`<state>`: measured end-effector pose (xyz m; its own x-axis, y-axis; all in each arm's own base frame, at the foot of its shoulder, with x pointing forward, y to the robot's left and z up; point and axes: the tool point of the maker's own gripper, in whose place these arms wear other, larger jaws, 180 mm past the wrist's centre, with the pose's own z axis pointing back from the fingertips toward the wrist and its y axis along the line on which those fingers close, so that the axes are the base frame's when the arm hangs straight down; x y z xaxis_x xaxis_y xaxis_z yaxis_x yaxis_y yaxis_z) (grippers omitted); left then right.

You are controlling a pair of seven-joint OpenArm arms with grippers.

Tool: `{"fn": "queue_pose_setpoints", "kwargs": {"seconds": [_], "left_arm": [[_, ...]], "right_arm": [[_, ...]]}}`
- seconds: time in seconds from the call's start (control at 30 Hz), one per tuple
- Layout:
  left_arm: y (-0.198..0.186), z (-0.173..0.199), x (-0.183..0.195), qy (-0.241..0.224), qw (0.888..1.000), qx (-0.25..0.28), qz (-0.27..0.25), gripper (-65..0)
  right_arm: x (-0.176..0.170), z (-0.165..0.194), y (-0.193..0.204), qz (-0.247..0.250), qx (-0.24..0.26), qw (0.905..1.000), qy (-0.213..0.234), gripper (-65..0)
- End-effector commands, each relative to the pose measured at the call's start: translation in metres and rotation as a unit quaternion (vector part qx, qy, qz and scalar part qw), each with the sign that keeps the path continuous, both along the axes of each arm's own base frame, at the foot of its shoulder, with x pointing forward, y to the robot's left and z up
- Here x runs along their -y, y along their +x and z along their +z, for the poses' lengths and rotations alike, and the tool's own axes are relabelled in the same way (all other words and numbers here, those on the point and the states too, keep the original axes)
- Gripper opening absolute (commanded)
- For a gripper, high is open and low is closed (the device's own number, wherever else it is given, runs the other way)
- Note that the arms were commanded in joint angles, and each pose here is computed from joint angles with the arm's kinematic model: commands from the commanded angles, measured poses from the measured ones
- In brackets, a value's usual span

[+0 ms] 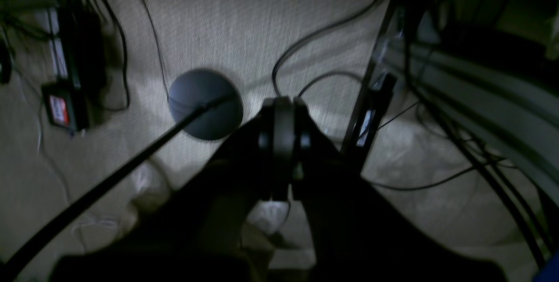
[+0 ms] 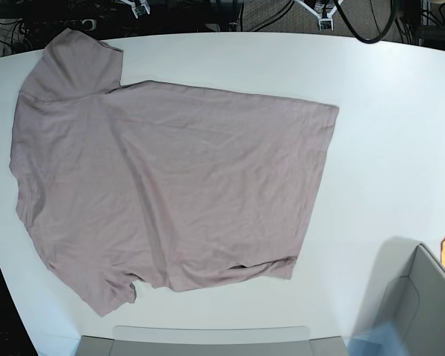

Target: Fold the T-shirt properly

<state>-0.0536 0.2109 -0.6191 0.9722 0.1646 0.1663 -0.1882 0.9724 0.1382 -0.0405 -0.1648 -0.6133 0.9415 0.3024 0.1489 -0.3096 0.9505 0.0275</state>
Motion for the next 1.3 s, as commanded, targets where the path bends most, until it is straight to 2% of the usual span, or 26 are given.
{"fn": "queue_pose_setpoints", "kwargs": {"seconds": [0.0,0.2,0.3,0.4,0.6,0.73,0.87,1.07,1.2,1.27], "left_arm": [[-0.006,0.006,-0.010,0.012,1.000,0.004,-0.003,-65.0],[-0.008,0.038,-0.007,0.013,0.999,0.045,-0.020,-65.0],[-0.013,0.057,-0.003,0.007,0.999,0.044,-0.026,-65.0],[-0.016,0.083,-0.015,0.019,0.998,0.053,-0.028,-65.0],[-0.002,0.143,-0.035,0.051,0.993,0.105,-0.033,-65.0],[0.000,0.172,-0.043,0.066,0.990,0.122,-0.039,-65.0],[0.018,0.202,-0.048,0.080,0.983,0.155,-0.048,-65.0],[0.057,0.236,-0.052,0.098,0.971,0.213,-0.059,-65.0],[0.102,0.253,-0.054,0.106,0.959,0.256,-0.053,-65.0],[0.118,0.255,-0.055,0.106,0.958,0.264,-0.047,-65.0]], "right_arm": [[0.000,0.006,-0.009,0.007,-0.005,1.0000,0.004,-65.0],[-0.003,0.044,-0.010,0.030,0.026,0.9990,0.019,-65.0],[-0.017,0.070,-0.015,0.035,0.044,0.9975,0.043,-65.0],[-0.021,0.095,-0.026,0.022,0.046,0.9965,0.066,-65.0],[-0.029,0.149,-0.024,-0.002,0.060,0.9905,0.123,-65.0],[-0.027,0.180,-0.006,-0.003,0.093,0.9867,0.133,-65.0],[-0.013,0.209,0.027,-0.010,0.147,0.9819,0.119,-65.0],[-0.002,0.252,0.088,-0.005,0.245,0.9636,0.106,-65.0],[0.005,0.264,0.129,-0.014,0.306,0.9473,0.095,-65.0],[0.005,0.267,0.144,-0.026,0.329,0.9393,0.095,-65.0]]}}
